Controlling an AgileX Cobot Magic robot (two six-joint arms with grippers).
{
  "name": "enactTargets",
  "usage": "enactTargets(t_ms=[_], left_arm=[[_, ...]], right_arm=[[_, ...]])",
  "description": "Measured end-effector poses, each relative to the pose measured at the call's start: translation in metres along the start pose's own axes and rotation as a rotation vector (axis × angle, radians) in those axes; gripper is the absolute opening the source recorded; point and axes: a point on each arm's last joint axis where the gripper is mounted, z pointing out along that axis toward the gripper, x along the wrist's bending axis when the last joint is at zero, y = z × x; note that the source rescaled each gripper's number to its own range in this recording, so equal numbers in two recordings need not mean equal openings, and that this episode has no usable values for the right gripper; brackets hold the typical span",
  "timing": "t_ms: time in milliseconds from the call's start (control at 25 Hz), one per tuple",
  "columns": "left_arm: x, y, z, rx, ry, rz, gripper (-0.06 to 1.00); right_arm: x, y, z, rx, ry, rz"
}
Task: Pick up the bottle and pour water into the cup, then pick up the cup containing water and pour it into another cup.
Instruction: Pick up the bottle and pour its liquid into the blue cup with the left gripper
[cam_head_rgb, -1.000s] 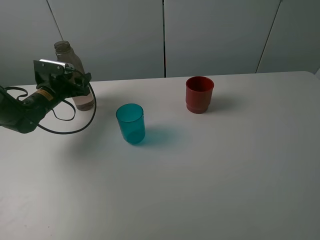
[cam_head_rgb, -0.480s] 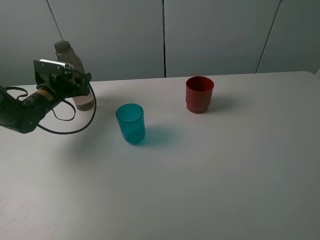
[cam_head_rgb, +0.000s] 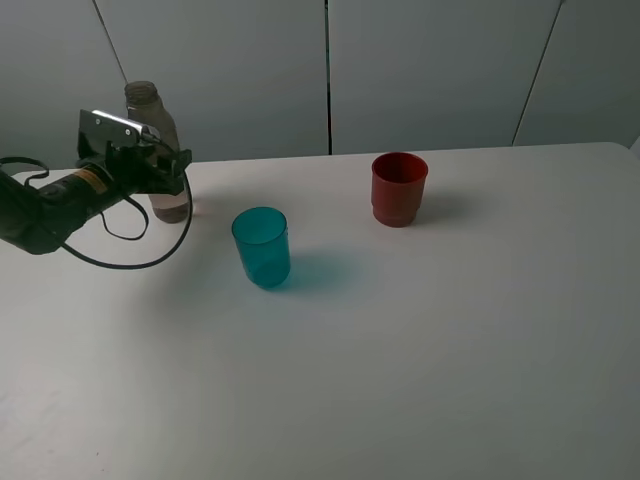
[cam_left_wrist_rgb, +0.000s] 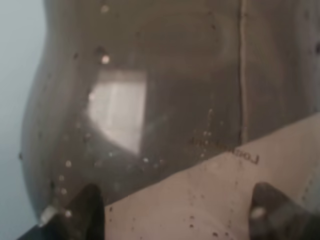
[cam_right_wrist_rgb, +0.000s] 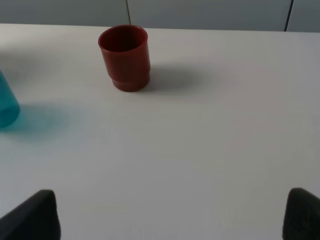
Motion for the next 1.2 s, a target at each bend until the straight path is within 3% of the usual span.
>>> enactTargets(t_ms=[200, 640, 880, 1200], left_arm=[[-0.008, 0.014, -0.010, 0.048, -0.084, 0.100, 0.01], [-0.017, 0.056, -0.045, 0.105, -0.100, 0.375, 0.01], [-0.037, 0.066, -0.046, 0.131, -0.194, 0.505, 0.01], [-0.051, 0.053, -0.048, 0.259, -0.316, 0.683, 0.01]], right_arm=[[0.000, 0.000, 0.000, 0.000, 0.000, 0.000], [0.000, 0.000, 0.000, 0.000, 0.000, 0.000], [0.000, 0.000, 0.000, 0.000, 0.000, 0.000], [0.000, 0.000, 0.000, 0.000, 0.000, 0.000]])
